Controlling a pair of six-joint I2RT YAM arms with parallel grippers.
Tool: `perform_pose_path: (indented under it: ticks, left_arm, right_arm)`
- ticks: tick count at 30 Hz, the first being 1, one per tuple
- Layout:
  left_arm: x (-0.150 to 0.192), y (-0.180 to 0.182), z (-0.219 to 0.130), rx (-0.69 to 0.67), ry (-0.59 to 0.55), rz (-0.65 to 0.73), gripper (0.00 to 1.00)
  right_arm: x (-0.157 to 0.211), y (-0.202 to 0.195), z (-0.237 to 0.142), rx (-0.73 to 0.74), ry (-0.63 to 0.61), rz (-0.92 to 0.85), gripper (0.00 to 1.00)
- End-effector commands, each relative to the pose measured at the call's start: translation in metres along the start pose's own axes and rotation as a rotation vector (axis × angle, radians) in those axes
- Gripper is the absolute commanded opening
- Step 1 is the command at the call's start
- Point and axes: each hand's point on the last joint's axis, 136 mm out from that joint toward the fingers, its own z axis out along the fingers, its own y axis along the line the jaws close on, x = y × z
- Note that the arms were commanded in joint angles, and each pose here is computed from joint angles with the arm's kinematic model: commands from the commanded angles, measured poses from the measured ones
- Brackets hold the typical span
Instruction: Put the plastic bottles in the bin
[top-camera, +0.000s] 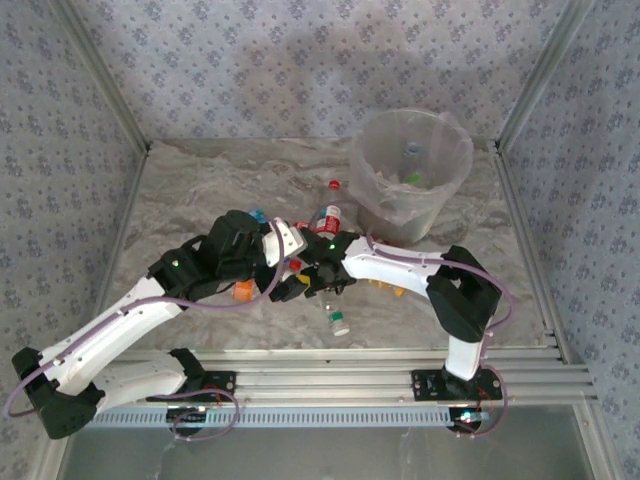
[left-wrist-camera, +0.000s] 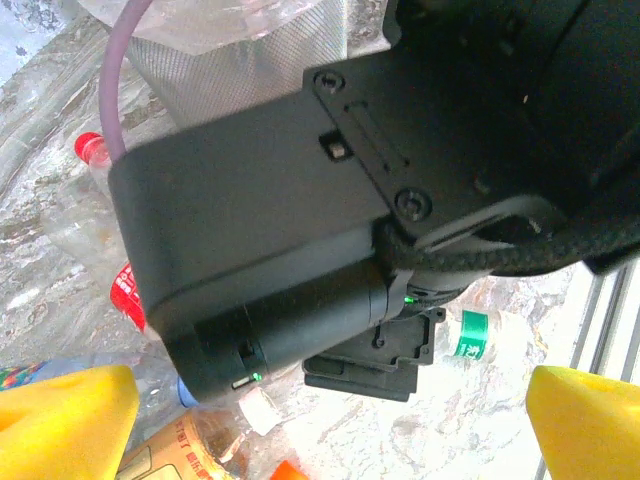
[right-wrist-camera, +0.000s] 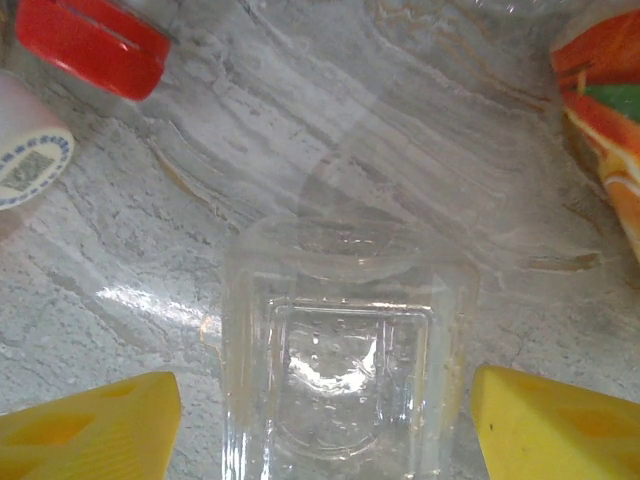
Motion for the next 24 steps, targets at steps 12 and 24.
perform_pose_path:
  ticks: [12, 24]
  left_arm:
    - [-0.006, -0.007, 0.004, 0.044, -0.033, -0.020, 1.00]
    - [-0.040, -0.017, 0.002, 0.115, -0.221, -0.076, 1.00]
  right_arm:
    - [0.006, 0.006, 0.018, 0.004, 0.025, -0.003, 0.69]
    - [-0.019, -0.015, -0.053, -0.107, -0.169, -0.027, 0.57]
